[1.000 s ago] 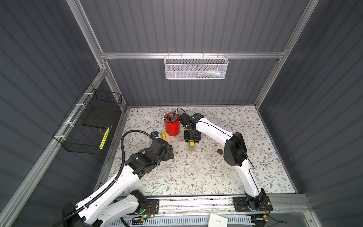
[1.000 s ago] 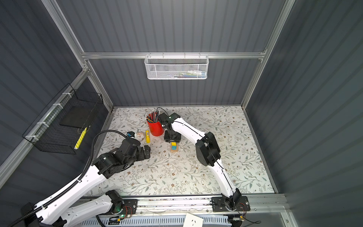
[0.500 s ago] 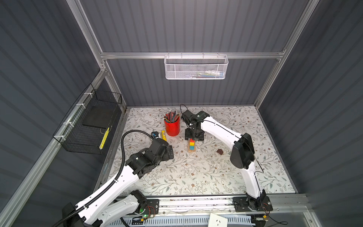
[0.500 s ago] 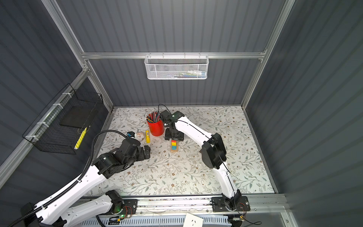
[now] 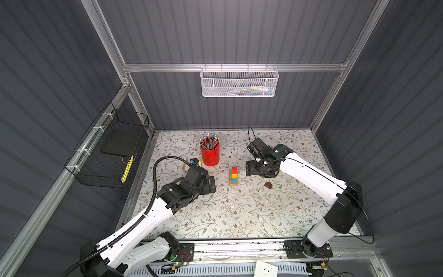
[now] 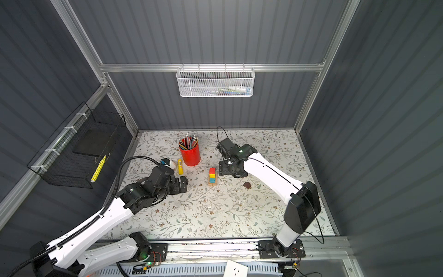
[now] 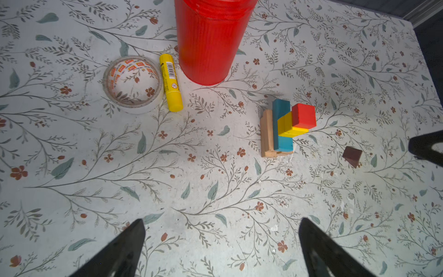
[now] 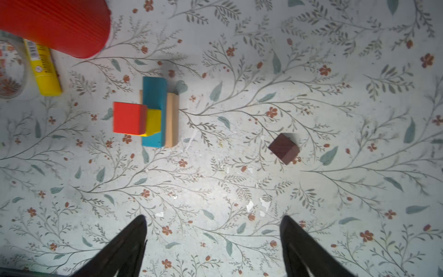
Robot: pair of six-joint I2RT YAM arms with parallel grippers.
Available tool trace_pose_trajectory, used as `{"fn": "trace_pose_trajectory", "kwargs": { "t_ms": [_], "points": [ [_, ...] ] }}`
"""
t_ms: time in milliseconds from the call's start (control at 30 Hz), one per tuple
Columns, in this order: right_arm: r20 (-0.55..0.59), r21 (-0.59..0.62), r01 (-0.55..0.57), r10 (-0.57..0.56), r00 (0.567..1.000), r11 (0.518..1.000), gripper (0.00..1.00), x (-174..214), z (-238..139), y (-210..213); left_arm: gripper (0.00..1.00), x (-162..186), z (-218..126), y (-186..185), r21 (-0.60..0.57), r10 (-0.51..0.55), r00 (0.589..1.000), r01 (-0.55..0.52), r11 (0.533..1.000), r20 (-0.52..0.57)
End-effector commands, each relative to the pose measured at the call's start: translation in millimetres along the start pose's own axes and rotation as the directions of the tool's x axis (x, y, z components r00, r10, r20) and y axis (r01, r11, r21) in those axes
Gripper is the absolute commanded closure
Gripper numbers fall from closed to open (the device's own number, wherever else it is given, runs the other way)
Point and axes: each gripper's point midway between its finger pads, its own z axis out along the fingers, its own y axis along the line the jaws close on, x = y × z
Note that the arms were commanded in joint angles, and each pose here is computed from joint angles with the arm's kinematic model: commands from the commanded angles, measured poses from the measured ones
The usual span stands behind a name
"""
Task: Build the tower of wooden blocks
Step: 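Lift the right gripper and move it over the dark brown cube, then lower the right gripper onto the dark brown cube and close it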
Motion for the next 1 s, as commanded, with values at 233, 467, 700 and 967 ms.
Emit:
{"fn": "trace_pose_trajectory", "kwargs": {
  "t_ms": [233, 467, 700, 967],
  "points": [
    [-0.083, 0.041, -0.001, 0.004, 0.997, 0.999, 0.13, 55.3, 50.9, -53.6, 0.00, -0.8, 17.5, -35.8, 0.140, -0.007, 1.000, 0.007, 0.990, -0.002],
    [-0.166, 0.106, 0.039, -0.021, 0.986, 0.994, 0.14, 78.7, 80.7, -68.0, 0.00, 4.2, 28.7, -50.9, 0.156, -0.017, 1.000, 0.019, 0.988, -0.011],
    [-0.179, 0.195, 0.053, -0.018, 0.984, 0.979, 0.19, 71.8, 94.2, -85.5, 0.00, 4.0, 34.3, -53.5, 0.153, -0.051, 0.999, 0.050, 0.987, 0.001],
    [-0.191, 0.216, 0.057, -0.016, 0.981, 0.975, 0.29, 55.5, 110.2, -95.7, 0.00, 2.1, 35.5, -49.8, 0.132, -0.055, 0.998, 0.053, 0.990, 0.014]
  ]
}}
